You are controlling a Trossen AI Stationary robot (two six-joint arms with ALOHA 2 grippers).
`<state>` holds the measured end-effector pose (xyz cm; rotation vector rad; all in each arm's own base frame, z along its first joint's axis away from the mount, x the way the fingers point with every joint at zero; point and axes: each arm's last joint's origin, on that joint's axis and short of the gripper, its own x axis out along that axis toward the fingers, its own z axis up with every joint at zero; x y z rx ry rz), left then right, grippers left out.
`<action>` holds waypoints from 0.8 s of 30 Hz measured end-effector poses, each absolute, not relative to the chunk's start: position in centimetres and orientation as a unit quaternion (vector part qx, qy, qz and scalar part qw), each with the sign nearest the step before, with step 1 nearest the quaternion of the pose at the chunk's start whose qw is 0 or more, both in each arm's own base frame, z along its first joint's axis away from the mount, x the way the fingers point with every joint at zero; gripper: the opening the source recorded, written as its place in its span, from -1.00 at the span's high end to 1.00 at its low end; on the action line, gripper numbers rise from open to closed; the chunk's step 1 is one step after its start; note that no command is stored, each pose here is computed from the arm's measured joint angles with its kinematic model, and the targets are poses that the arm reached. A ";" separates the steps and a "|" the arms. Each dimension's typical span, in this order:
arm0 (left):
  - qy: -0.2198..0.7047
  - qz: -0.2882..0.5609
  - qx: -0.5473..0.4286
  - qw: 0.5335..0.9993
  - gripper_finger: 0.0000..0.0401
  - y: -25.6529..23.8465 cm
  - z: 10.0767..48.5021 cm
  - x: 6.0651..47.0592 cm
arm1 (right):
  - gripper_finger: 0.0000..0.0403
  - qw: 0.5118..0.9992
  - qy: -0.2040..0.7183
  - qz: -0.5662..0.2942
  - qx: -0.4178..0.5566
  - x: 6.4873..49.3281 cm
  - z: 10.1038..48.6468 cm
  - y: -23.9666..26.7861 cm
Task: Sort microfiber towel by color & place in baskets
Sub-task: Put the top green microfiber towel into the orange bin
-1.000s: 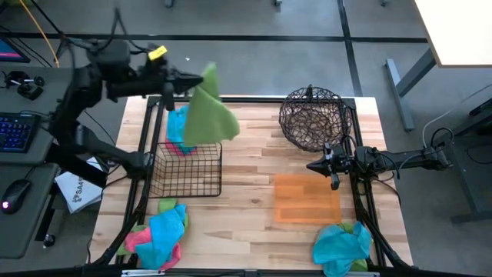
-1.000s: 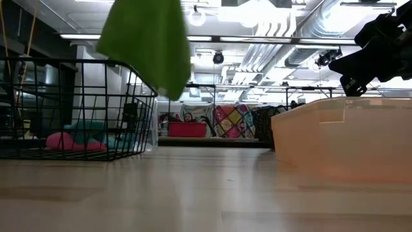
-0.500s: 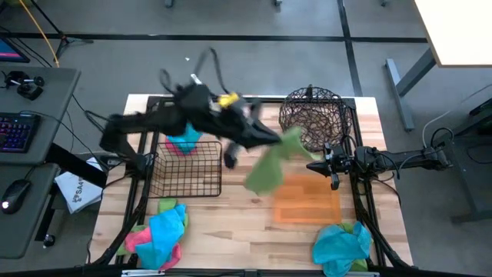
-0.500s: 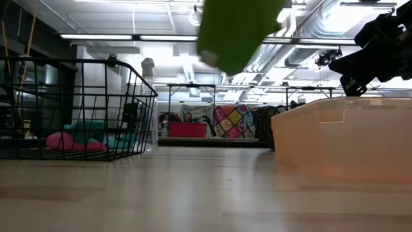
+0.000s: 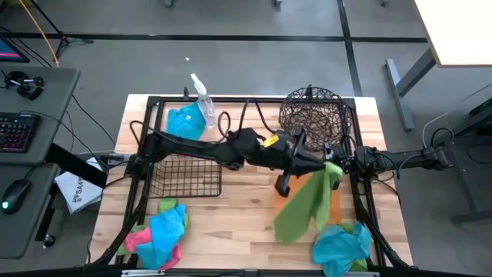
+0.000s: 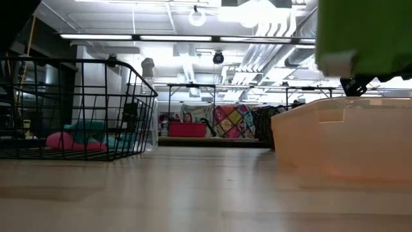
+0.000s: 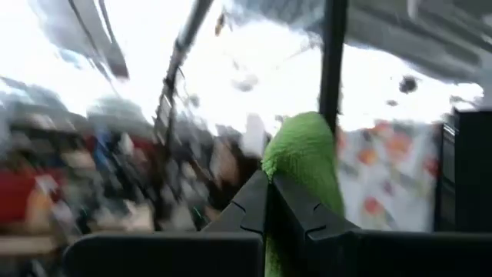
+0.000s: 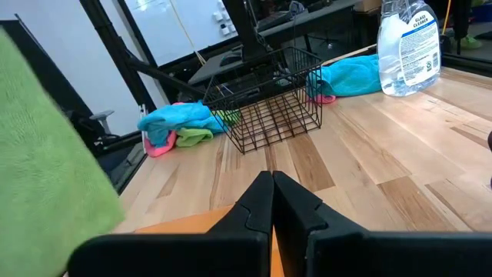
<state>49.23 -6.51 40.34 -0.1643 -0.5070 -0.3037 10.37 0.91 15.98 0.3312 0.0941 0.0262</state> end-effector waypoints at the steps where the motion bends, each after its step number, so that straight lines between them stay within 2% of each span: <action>1: -0.267 -0.140 -0.080 0.950 1.00 -6.3 40.2 49.4 | 1.00 0.985 0.047 0.013 0.165 10.4 16.0 0.9; 4: -0.294 -0.134 -0.082 0.943 1.00 -5.5 40.2 49.4 | 1.00 0.985 0.047 0.013 0.165 10.4 16.0 0.9; 10: -0.271 -0.142 -0.077 0.949 1.00 -5.3 39.8 49.7 | 1.00 0.985 0.047 0.013 0.165 10.4 16.0 0.9; 17: -0.182 -0.164 -0.082 0.966 1.00 -8.1 38.2 50.1 | 1.00 0.985 0.047 0.013 0.165 10.4 16.0 0.9; 24: -0.109 -0.153 -0.095 0.978 1.00 -9.9 33.8 50.4 | 1.00 0.985 0.047 0.013 0.165 10.4 16.0 0.9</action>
